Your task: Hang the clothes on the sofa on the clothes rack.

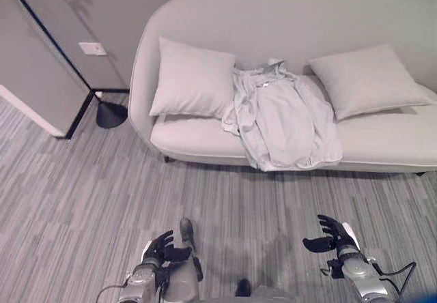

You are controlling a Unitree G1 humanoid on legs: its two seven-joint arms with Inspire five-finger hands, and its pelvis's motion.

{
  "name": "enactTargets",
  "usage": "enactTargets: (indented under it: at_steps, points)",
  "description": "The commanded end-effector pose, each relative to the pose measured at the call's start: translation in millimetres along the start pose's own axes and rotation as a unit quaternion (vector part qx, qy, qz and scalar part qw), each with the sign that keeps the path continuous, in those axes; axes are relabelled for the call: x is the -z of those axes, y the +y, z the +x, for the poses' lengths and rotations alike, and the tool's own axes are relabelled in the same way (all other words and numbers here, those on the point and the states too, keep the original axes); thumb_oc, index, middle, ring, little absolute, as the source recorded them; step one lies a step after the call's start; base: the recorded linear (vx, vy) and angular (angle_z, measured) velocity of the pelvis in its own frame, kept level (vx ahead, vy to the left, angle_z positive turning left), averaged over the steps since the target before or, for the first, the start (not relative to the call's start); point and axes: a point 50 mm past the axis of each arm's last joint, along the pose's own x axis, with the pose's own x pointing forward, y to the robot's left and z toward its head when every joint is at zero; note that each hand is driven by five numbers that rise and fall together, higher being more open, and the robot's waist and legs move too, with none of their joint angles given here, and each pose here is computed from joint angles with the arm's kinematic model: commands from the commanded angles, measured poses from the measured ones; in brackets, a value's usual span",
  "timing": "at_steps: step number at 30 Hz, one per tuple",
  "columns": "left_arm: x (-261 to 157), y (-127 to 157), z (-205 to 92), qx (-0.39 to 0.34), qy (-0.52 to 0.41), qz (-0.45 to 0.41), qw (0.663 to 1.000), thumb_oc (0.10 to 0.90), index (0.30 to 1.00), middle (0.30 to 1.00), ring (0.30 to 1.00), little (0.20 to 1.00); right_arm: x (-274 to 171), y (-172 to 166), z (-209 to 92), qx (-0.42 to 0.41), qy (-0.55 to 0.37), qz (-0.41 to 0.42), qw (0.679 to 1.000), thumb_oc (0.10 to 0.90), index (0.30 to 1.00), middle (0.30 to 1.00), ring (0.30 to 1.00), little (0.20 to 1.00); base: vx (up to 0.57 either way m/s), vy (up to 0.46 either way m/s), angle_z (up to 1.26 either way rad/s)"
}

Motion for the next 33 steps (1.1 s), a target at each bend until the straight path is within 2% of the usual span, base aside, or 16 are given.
enactTargets:
  at_steps: [1, 8, 17, 22, 27, 28, 33]
  points:
    - [2, 15, -3, -0.02, -0.008, 0.049, 0.999, 0.8, 0.9, 0.9, 0.9, 0.9, -28, -11, 3, 0.018, -0.064, -0.006, 0.998, 0.8, 0.9, 0.9, 0.9, 0.9, 0.39, 0.253, -0.34]
    - [-37, 20, 1, -0.03, -0.076, 0.043, 0.996, 0.8, 0.9, 0.9, 0.9, 0.9, -33, -5, 5, 0.016, -0.066, 0.016, 0.998, 0.8, 0.9, 0.9, 0.9, 0.9, 0.33, 0.175, 0.15]
    - [-76, 13, -4, -0.019, -0.16, 0.033, 0.986, 0.8, 0.9, 0.9, 0.9, 0.9, -23, -14, 2, 0.047, -0.048, 0.031, 0.997, 0.8, 0.9, 0.9, 0.9, 0.9, 0.38, -0.173, 0.35]
    - [-90, -2, -10, 0.015, -0.198, 0.041, 0.979, 0.8, 0.9, 0.9, 0.9, 0.9, -3, -27, -3, 0.061, -0.022, 0.019, 0.998, 0.8, 0.9, 0.9, 0.9, 0.9, 0.33, -0.248, 0.43]
    - [-112, -13, -19, 0.053, -0.244, 0.027, 0.968, 0.8, 0.9, 0.9, 0.9, 0.9, -10, -49, -2, 0.09, -0.038, 0.021, 0.995, 0.8, 0.9, 0.9, 0.9, 0.9, 0.23, -0.34, 0.05]
    - [-128, -25, -22, 0.071, -0.269, 0.031, 0.96, 0.8, 0.9, 0.9, 0.9, 0.9, -11, -58, -3, 0.107, -0.037, 0.02, 0.993, 0.8, 0.9, 0.9, 0.9, 0.9, 0.19, -0.24, -0.12]
    - [-138, -41, -27, 0.102, -0.29, 0.041, 0.951, 0.8, 0.9, 0.9, 0.9, 0.9, -12, -57, -3, 0.108, -0.044, 0.027, 0.993, 0.8, 0.9, 0.9, 0.9, 0.9, 0.2, -0.003, -0.07]
